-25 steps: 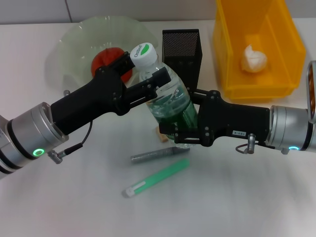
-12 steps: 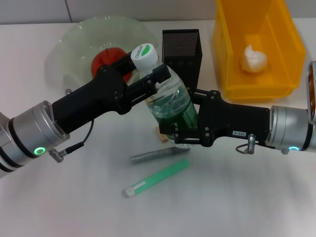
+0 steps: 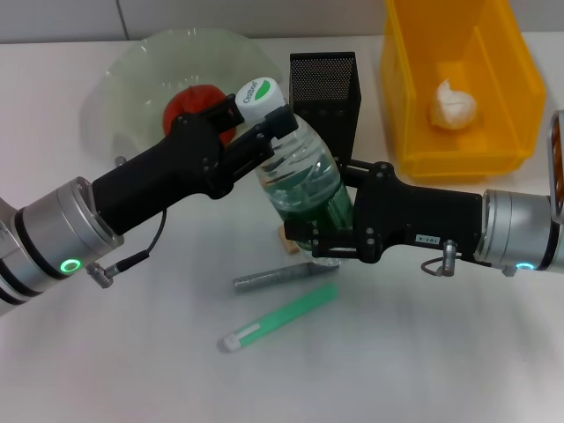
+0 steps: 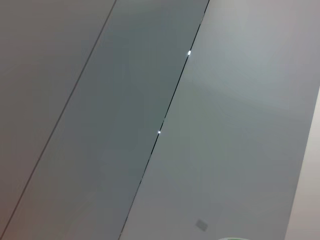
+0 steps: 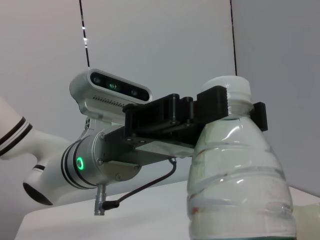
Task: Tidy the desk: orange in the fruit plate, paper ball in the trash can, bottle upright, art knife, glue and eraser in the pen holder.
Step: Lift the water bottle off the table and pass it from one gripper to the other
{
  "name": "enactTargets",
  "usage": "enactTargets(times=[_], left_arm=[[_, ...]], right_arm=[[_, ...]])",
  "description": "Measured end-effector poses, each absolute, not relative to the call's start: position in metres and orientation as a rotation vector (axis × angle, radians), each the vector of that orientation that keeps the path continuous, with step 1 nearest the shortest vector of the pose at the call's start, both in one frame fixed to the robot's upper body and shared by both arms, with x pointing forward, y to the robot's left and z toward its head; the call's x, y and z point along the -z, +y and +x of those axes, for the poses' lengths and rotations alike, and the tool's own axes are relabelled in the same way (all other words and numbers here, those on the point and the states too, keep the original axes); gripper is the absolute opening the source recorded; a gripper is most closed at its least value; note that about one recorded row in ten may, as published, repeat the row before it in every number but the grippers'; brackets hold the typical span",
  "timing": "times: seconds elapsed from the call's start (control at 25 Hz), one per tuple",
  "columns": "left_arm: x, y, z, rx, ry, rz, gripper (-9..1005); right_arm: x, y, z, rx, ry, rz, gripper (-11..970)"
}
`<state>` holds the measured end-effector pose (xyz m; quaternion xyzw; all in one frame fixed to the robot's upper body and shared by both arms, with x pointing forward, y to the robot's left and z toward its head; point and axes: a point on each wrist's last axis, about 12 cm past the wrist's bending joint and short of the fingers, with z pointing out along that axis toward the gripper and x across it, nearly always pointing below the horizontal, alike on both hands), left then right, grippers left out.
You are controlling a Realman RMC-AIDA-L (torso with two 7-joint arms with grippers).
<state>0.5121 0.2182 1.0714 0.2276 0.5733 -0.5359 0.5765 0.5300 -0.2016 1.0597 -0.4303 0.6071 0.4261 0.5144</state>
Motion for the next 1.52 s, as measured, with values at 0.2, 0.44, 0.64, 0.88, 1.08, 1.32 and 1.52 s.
enactTargets(times=[0.2,0.44,0.64,0.88,1.08,1.32,1.52], left_arm=[[-1.0718,0.2178,0.5128,1.265,1.348,0.53,457],[-1.0725,0.2177,0.5139,1.264,1.347,0.532,436],[-1.0732,0.217,0.5148,1.265,1.346,0.538,436],[-1.0742,0.2165,0.5159,1.265,1.342,0.543,436],[-1.0748,0.2164,0.5163,1.265,1.339,0.545,436],[-1.0756,0.2169,0.5167,1.264,1.334,0.541,436],[-1.0782,0.2183,0.5192,1.257,1.325,0.546,436]], right_arm=[[-1.0599,-0.2015,0.5299,-1.027,1.457,-1.034,774],[-1.06,-0.2027,0.5297,-1.029,1.459,-1.021,775],[-1.0604,-0.2027,0.53,-1.025,1.456,-1.025,776],[-1.0602,-0.2031,0.5302,-1.021,1.458,-1.023,802],[-1.0603,-0.2037,0.5307,-1.015,1.458,-1.022,820],[-1.0591,-0.2042,0.532,-1.0,1.47,-1.021,821],[-1.0562,-0.2039,0.5345,-0.977,1.497,-1.028,822]])
